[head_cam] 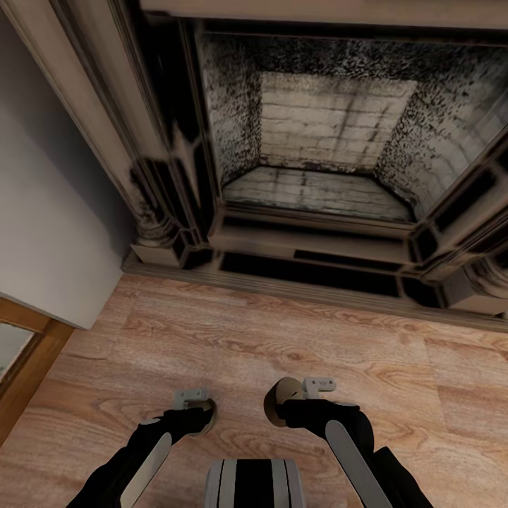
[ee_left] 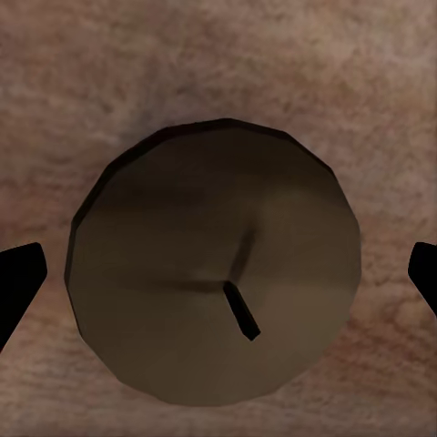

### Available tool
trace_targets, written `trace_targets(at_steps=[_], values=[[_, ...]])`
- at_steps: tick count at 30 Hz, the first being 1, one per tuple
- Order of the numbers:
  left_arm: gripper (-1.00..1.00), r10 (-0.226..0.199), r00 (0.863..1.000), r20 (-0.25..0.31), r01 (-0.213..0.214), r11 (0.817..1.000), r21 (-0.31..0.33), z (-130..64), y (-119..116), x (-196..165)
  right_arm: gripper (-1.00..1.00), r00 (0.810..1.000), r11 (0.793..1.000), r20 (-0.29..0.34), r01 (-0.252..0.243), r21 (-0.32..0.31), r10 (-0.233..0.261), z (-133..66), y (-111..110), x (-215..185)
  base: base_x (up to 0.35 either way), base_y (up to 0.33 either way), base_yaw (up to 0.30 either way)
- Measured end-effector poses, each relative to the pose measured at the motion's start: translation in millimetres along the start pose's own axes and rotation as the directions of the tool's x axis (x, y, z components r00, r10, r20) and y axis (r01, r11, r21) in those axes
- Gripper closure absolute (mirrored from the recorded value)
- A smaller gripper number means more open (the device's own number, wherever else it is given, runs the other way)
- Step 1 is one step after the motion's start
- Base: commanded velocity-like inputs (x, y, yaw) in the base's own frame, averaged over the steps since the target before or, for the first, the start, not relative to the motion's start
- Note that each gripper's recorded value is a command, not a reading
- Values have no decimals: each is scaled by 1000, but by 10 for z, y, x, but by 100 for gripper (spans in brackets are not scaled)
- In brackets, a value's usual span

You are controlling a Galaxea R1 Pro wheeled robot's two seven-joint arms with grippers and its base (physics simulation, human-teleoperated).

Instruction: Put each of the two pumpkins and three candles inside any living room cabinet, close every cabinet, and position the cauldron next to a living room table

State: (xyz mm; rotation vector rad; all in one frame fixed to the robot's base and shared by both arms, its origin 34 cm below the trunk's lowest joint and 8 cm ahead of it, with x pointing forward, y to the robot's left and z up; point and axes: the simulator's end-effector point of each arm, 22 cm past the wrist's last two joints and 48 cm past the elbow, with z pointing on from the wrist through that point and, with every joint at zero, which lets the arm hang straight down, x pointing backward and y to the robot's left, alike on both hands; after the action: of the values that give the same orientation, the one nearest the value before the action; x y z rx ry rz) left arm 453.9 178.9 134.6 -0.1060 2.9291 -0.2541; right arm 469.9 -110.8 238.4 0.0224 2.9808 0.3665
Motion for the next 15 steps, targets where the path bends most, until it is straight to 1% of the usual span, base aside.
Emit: trace_targets(at_steps=[4, 7, 9, 10, 12, 15], values=[[-100, 1, 1000, 0, -1, 1000, -1, 0, 1, -1, 100, 1000, 1000, 3, 2, -4, -2, -12, 9, -15, 0, 0, 0], [-100, 1, 1000, 0, -1, 1000, -1, 0, 2, -1, 100, 1000, 1000, 13, -3, -20, 3, -44, 51, -56, 0, 0, 0], [-100, 1, 1000, 0, -1, 1000, -1, 0, 2, 1, 100, 1000, 996, 5, -26, -83, 27, -59, 193, -49, 0, 0, 0], [-100, 0, 1000, 0, 0, 1000, -1, 0, 3, 3, 100, 1000, 995, 3, -29, -99, 30, -63, 225, -47, 0, 0, 0], [-100, -3, 1000, 1, 3, 1000, -2, -1, 12, -5, 100, 999, 979, -3, -52, -196, 52, -98, 423, -52, 0, 0, 0], [-100, -5, 1000, -6, 5, 1000, -4, 24, 25, 26, 100, 999, 969, -10, -53, -240, 53, -91, 500, -40, 0, 0, 0]])
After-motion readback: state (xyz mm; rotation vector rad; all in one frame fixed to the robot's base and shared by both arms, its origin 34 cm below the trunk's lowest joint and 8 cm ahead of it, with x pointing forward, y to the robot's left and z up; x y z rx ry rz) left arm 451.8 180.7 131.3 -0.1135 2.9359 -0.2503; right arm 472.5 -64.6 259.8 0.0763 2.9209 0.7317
